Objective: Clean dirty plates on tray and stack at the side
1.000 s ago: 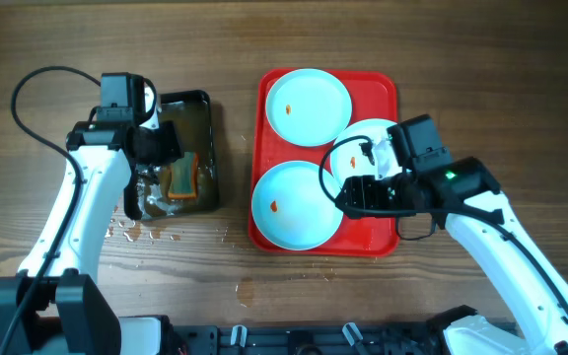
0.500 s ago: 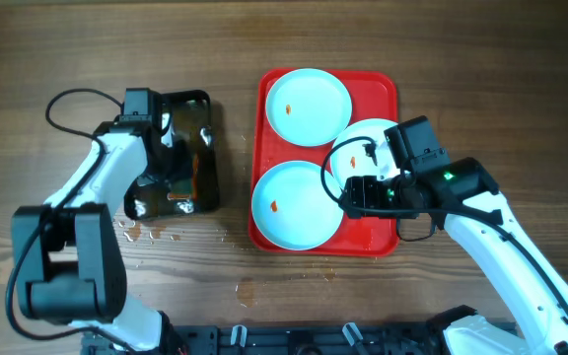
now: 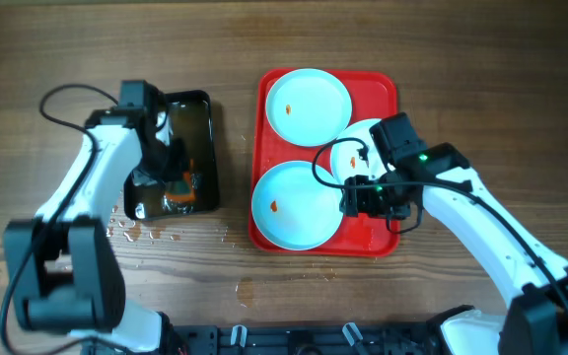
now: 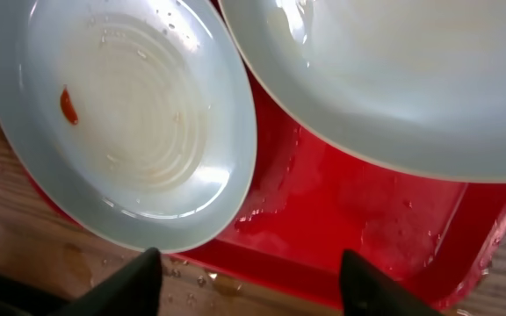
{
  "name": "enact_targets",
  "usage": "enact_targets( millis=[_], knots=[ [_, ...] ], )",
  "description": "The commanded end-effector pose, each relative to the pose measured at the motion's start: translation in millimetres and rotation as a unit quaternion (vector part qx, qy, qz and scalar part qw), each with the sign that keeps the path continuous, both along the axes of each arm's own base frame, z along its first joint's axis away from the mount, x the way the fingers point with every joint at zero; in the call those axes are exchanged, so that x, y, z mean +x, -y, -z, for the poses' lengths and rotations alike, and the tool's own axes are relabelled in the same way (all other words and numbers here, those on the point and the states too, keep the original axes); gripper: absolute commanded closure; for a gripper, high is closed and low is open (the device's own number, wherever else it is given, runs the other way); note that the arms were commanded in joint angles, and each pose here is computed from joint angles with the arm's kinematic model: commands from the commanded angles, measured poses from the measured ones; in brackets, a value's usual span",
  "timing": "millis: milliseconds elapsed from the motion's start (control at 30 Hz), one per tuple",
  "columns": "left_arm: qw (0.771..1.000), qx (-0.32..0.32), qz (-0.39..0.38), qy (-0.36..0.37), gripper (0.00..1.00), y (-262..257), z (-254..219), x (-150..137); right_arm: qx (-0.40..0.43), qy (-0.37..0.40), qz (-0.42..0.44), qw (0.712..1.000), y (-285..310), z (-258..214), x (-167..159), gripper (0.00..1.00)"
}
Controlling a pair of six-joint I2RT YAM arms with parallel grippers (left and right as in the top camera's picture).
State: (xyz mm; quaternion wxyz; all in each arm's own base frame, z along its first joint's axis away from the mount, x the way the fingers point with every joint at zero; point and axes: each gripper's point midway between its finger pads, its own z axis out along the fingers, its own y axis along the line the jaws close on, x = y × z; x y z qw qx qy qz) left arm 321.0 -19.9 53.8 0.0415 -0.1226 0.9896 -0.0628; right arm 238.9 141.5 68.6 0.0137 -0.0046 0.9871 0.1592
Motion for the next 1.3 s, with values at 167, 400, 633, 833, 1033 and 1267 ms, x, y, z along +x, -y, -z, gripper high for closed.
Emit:
enact_targets(
  millis=[167, 400, 633, 833, 1033, 1267],
  knots=[
    [0.990, -0.105, -0.029, 0.092, 0.96, 33.7, -97.2, -6.7, -0.038, -0.018, -0.019, 0.999, -9.6, 39.5, 5.3, 0.45],
    [0.990, -0.124, 0.019, 0.060, 0.96, 71.2, -94.7, -29.5, -0.045, -0.036, -0.003, 0.998, -15.1, 75.4, 16.4, 0.64],
    [0.993, -0.113, 0.025, 0.037, 0.96, 111.7, -85.4, -39.0, -0.044, -0.054, 0.031, 0.997, -17.4, 86.8, 17.2, 0.96],
    [0.994, -0.095, 0.043, 0.033, 0.96, 145.0, -65.9, -35.6, -0.054, -0.067, 0.080, 0.993, -13.7, 87.4, 16.8, 0.96],
    [0.993, -0.095, 0.065, 0.001, 0.96, 185.9, -20.4, -31.4, -0.099, -0.072, 0.093, 0.988, 2.9, 89.9, 11.2, 0.96],
    [0.990, -0.087, 0.110, -0.024, 0.96, 221.3, 24.3, -39.7, -0.126, -0.078, 0.112, 0.983, 13.4, 90.5, 8.0, 0.96]
  ],
)
